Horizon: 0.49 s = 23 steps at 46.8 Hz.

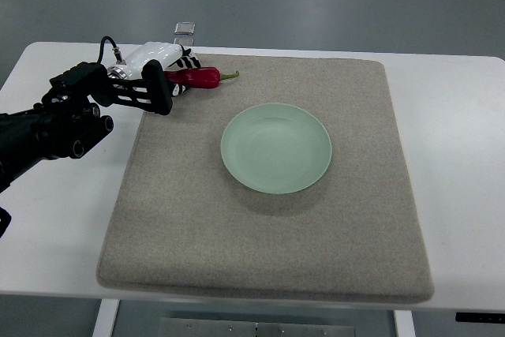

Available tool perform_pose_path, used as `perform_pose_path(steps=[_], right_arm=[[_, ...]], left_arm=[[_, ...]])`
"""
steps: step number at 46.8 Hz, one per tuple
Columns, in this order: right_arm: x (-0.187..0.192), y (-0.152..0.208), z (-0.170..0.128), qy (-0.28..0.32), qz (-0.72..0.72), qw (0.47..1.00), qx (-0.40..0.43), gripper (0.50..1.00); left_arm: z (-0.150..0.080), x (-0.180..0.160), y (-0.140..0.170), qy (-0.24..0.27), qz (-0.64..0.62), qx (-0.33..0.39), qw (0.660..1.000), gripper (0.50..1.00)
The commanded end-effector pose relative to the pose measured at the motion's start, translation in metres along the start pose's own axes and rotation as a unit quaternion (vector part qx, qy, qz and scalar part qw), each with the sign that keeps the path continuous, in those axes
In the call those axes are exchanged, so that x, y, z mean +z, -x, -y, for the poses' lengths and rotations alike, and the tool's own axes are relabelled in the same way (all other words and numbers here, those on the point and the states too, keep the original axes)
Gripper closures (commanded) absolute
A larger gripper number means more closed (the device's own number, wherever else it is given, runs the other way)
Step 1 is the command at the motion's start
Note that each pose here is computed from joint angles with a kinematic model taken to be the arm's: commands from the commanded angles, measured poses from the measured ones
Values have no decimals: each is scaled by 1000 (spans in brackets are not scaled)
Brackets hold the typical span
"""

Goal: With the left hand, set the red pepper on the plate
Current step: 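Lower the left hand and close its fingers around the red pepper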

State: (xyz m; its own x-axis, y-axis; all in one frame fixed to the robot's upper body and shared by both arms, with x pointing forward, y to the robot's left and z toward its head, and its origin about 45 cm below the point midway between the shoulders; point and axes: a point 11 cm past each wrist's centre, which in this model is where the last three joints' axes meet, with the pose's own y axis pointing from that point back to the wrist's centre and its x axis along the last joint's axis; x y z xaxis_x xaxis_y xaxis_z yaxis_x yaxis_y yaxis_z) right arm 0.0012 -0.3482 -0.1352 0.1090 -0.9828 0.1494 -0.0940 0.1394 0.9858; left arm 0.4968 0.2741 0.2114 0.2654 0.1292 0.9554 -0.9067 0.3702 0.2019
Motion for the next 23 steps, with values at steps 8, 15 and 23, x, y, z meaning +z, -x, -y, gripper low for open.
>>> perform_pose_path(steps=[8,15,23], right_arm=[[0,0,0,0,0,1000,0,572],[0,0,0,0,0,1000,0,572],[0,0,0,0,0,1000,0,572]], left_arm=[[0,0,0,0,-1,1,1000,1000],[0,1,-1,0,-3,4,1000,1000],[2,5,-5,5,-10,21,1000,1000]])
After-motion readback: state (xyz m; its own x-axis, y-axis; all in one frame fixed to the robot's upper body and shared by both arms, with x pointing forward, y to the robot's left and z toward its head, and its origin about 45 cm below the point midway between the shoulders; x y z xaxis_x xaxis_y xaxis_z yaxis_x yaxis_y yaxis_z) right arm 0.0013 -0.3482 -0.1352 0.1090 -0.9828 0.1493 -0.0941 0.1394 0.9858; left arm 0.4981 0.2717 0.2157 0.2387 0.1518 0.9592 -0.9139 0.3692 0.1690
